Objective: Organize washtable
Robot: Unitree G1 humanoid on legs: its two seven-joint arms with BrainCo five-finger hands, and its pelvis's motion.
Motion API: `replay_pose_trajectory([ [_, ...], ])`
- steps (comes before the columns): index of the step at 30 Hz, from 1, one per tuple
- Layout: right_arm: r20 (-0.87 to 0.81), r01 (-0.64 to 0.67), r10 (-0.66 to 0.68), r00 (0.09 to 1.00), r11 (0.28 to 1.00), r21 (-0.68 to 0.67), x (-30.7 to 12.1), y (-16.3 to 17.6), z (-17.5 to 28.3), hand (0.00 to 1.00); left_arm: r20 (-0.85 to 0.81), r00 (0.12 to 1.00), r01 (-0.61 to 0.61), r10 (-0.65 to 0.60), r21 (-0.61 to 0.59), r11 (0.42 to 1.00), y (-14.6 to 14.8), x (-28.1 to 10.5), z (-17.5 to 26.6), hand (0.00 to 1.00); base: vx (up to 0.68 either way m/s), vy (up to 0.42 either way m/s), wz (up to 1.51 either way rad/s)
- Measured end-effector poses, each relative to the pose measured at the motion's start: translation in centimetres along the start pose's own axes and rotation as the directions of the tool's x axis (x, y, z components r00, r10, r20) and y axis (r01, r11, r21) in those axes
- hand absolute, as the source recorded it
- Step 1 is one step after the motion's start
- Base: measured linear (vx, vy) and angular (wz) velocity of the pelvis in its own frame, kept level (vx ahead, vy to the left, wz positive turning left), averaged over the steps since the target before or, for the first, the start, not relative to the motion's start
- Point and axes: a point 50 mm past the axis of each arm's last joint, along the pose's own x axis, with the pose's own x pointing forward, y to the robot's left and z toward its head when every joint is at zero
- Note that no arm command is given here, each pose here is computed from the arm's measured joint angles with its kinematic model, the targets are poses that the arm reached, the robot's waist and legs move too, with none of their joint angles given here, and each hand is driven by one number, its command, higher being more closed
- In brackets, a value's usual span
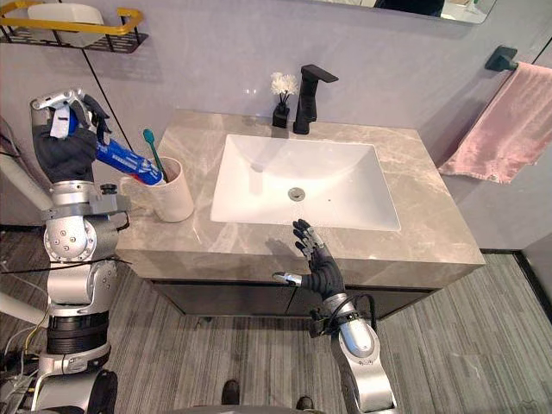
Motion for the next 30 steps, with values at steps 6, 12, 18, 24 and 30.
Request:
replay_pose_trajectory([
  [6,-0.019,0.016,-0.016,1.0,1.0,0.006,-0.6,-0.2,-0.3,0.0,-0.041,0.999,-0.008,0.009,0.01,1.0,0.1,-1.0,-0.7,1.0,0.0,0.0,-0.04],
  [12,-0.014,0.036,-0.036,0.999,0.999,-0.001,-0.8,-0.7,-0.1,0.0,-0.073,0.997,-0.021,0.021,0.002,1.0,0.1,-1.7,-1.2,1.0,0.01,-0.006,-0.08],
  [18,0.018,0.045,-0.045,0.999,0.999,-0.01,-0.8,-0.9,0.6,0.0,-0.086,0.996,-0.02,0.021,0.006,1.0,0.1,-1.8,-1.4,1.0,0.01,0.013,-0.1],
  [24,0.025,0.047,-0.047,0.999,0.999,-0.002,-0.8,-0.9,0.7,0.0,-0.086,0.996,-0.025,0.028,0.027,0.999,0.4,-1.9,-1.3,0.0,0.03,0.005,-0.16],
  [30,0.028,0.041,-0.041,0.999,0.999,0.007,-0.9,-1.0,0.8,0.0,-0.075,0.997,-0.022,0.025,0.039,0.999,0.8,-1.7,-1.1,0.0,0.03,-0.003,-0.08],
])
